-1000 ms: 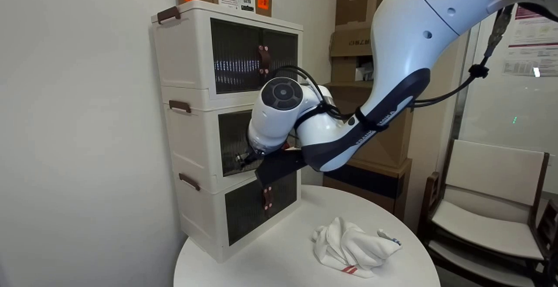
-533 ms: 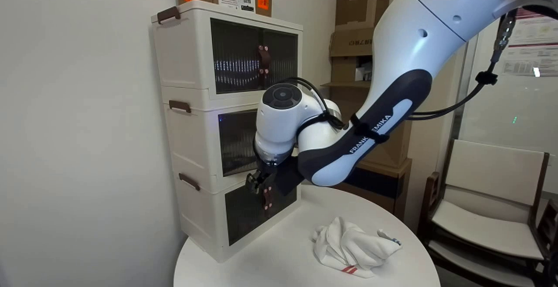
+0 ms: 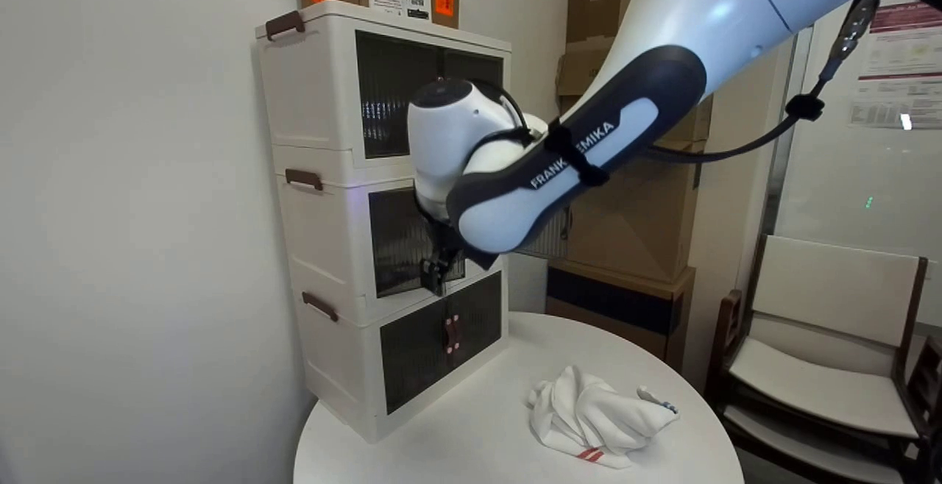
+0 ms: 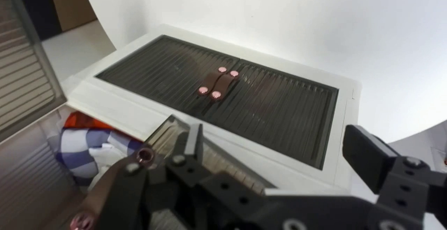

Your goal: Open the left door on the middle cabinet

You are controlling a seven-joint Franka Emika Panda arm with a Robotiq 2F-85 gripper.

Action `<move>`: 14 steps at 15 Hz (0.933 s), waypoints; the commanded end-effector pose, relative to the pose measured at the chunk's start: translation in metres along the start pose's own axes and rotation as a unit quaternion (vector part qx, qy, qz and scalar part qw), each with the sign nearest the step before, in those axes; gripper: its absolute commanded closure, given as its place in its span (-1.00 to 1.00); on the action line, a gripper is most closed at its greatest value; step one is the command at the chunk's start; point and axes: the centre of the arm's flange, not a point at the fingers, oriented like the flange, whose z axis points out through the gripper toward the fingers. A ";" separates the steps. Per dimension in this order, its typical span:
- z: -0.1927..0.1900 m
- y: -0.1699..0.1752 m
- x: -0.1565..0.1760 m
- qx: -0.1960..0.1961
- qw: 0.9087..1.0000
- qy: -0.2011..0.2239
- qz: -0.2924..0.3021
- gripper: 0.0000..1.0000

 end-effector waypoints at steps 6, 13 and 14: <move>-0.124 0.173 0.095 -0.070 0.996 0.048 0.032 -1.00; -0.119 0.224 0.122 0.002 0.999 0.016 0.040 -1.00; -0.110 0.222 0.122 0.025 0.999 0.003 0.039 -1.00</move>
